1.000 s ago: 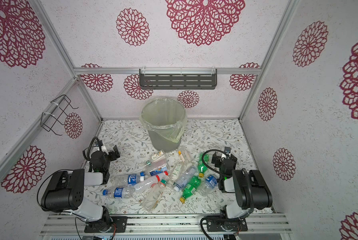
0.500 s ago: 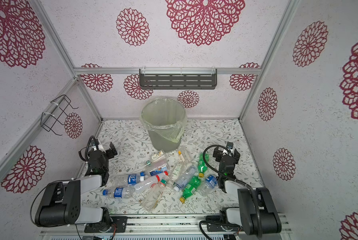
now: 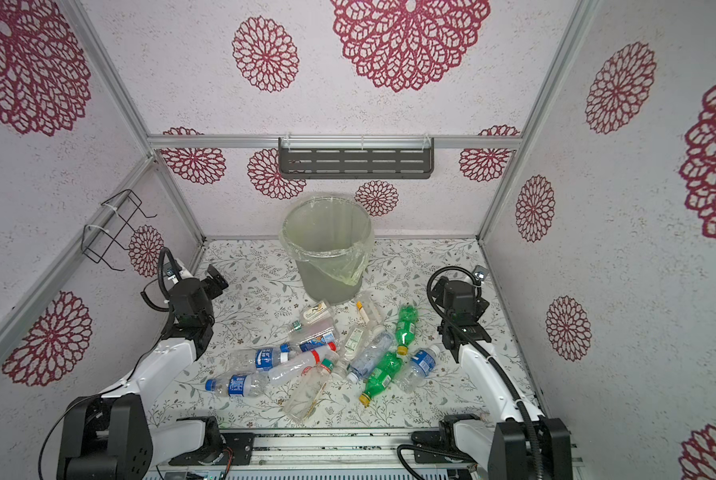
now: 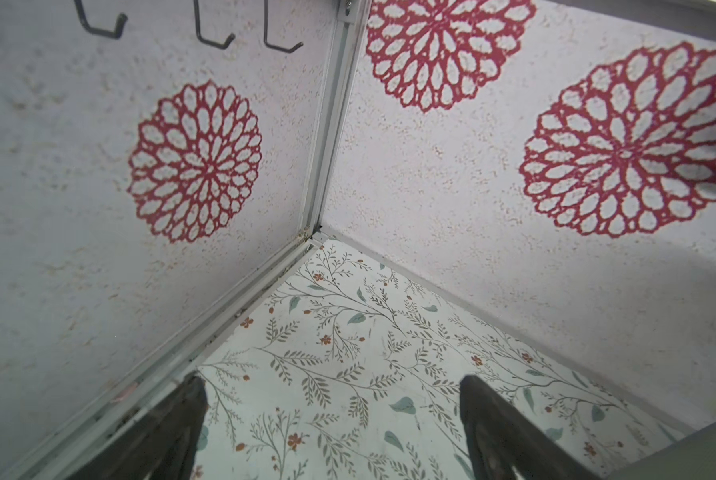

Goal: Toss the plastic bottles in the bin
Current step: 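Raise both arms and move the right gripper over the blue-labelled water bottle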

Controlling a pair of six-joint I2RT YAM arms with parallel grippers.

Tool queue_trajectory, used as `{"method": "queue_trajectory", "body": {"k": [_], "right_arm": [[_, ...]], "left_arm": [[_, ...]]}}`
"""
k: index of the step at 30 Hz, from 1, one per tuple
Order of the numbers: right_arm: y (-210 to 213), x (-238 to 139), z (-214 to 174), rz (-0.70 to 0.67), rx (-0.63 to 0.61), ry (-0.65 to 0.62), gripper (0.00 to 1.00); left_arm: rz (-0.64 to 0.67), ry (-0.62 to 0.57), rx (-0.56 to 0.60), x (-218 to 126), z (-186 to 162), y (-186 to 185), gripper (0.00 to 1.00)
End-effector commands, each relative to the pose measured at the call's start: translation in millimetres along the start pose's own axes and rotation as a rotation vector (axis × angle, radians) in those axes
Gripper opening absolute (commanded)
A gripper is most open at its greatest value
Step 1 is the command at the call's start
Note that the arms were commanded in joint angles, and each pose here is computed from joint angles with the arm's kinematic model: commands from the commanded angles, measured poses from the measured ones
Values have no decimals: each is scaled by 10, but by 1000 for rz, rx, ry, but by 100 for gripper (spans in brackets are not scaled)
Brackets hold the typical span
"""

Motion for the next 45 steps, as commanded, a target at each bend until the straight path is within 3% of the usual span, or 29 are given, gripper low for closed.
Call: {"method": "queue_trajectory", "body": {"k": [1, 6, 12, 19, 28, 40, 45], "right_arm": [[-34, -131, -196, -1, 34, 142, 99], [-19, -260, -349, 40, 65, 232, 99], [46, -395, -501, 108, 116, 320, 99], [9, -502, -809, 68, 129, 504, 99], [-9, -710, -1096, 66, 203, 589, 99], [2, -922, -1453, 84, 272, 693, 99], [4, -986, -1547, 89, 287, 716, 93]], "left_arm": [[110, 140, -110, -84, -161, 134, 97], [135, 262, -171, -206, -223, 84, 97], [166, 359, -111, -358, -347, 172, 97], [151, 457, -172, -550, -531, 232, 97], [144, 516, -207, -636, -674, 268, 97], [109, 497, -213, -660, -691, 266, 97], [111, 503, -213, -645, -707, 261, 97]]}}
Point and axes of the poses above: each gripper's point midway between its finger pads, its own x axis out along the fingers, its own y axis along the line the jaws close on, z = x × y, the point moved 2 cm from there along -x, back along the fingers, and after that the axes turned 11 degrees about -x, right-handed, at the moved point
